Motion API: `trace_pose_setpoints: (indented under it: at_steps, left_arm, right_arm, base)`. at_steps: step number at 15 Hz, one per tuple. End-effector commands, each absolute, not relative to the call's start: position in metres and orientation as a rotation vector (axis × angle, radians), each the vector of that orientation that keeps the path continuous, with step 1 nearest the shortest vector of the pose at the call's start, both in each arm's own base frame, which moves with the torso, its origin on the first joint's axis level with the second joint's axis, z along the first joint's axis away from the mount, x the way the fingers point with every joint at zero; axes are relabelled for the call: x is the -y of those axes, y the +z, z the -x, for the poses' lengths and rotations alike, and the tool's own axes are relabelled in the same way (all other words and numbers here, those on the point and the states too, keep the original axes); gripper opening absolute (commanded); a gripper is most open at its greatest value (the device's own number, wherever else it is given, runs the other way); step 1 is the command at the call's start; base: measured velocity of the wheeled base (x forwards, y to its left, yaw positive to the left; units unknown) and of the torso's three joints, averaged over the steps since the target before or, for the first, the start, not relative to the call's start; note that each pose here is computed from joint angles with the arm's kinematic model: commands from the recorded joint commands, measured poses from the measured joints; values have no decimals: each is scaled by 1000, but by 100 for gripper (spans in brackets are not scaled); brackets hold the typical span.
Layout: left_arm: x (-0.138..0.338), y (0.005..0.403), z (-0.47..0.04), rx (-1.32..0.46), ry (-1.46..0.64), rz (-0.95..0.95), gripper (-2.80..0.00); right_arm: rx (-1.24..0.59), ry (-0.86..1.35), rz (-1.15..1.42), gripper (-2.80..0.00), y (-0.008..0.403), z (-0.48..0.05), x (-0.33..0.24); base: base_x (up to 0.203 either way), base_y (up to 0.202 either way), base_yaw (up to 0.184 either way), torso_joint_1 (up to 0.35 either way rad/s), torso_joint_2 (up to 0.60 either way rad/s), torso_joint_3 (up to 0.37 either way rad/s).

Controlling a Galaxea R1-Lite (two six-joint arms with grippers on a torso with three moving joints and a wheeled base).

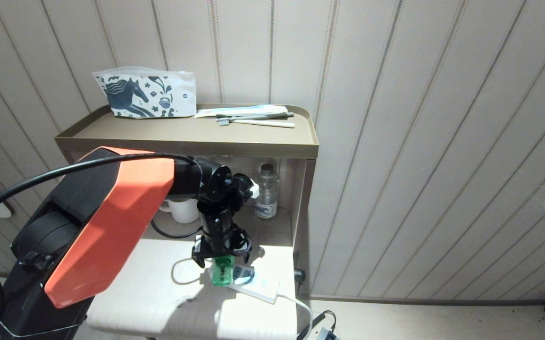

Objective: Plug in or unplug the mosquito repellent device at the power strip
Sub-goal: Hold the socket with your right hand and unplug it with your left hand

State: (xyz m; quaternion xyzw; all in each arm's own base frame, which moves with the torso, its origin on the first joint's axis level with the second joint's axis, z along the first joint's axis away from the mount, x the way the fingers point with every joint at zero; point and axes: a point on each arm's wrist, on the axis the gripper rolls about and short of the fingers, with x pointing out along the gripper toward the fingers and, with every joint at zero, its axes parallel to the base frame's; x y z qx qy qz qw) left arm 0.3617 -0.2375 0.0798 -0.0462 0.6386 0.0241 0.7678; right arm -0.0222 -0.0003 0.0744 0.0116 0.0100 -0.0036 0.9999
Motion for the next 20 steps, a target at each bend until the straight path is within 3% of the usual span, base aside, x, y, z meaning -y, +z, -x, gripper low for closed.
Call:
trace_pose_setpoints:
  at_steps: [1,12,16,20]
  left_arm:
    - [238,80,-361,-1397,48,104,-280]
    - [238,72,-366,-1385,46,109,-280]
    - [234,80,-363,-1385,51,112,-280]
    - [226,90,-351,-1394,55,108,-280]
  right_arm:
    - [-21,-6,-21,-280,74,22,0]
    - [-35,25,-19,-280,87,24,0]
    - [74,155,-143,-280,183,46,-3]
    - [-216,245,-287,-280,235,-47,-8]
  base:
    - [0,0,0,0,0,0]
    - [0,0,0,0,0,0]
    - [0,0,0,0,0,0]
    - [0,0,0,0,0,0]
